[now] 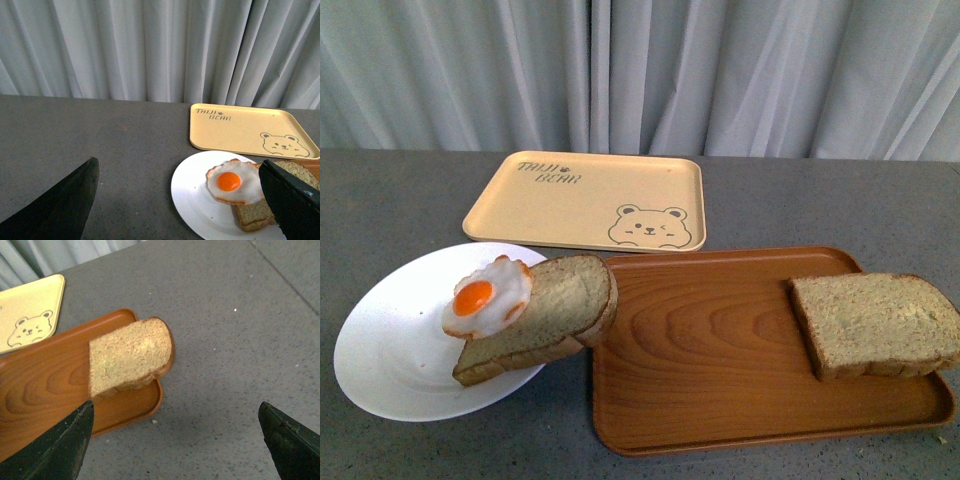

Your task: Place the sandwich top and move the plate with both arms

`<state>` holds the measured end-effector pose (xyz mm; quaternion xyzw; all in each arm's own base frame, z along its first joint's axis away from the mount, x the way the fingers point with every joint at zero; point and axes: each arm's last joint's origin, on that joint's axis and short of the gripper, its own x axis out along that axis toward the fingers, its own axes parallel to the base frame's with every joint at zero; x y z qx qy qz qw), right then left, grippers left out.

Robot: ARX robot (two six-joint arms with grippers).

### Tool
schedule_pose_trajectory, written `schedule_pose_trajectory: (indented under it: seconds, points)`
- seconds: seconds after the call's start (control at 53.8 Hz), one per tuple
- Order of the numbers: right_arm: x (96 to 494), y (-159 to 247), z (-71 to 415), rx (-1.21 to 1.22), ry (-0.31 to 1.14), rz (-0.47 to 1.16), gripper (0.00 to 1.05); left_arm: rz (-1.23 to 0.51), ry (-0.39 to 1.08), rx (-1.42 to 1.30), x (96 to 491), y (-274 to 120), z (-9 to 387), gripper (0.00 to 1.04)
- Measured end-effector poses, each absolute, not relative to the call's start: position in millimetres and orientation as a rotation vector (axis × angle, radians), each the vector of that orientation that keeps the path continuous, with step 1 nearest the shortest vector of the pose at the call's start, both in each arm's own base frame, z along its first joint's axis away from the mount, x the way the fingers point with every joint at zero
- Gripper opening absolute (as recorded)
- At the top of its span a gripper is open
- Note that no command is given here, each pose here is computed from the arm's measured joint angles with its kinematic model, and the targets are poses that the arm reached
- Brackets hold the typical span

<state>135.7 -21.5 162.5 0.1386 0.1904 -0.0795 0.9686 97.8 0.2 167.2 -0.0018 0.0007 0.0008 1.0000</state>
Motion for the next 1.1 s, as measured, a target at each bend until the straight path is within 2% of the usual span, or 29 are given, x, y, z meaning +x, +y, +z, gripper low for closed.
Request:
schedule_pose_trajectory:
  seconds: [0.204,0.335,0.502,0.706,0.967,1.097]
  points:
    - [194,-47,143,0.390,0.447,-0.166,0.96,0.002,0.001,-0.004,98,0,167,0.96]
    - [226,-56,108,0.394,0.560,-0.182,0.96,0.002,0.001,-0.004,98,0,167,0.96]
    - [247,-59,84,0.406,0.644,-0.172,0.96,0.002,0.001,-0.004,98,0,167,0.96]
    - [278,-53,74,0.402,0.656,-0.120,0.96,0.002,0.001,-0.004,98,0,167,0.96]
    - [295,-43,69,0.413,0.653,-0.084,0.96,0.002,0.001,-0.004,98,0,167,0.96]
    - [297,-39,68,0.419,0.653,-0.078,0.81,0.002,0.001,-0.004,98,0,167,0.96]
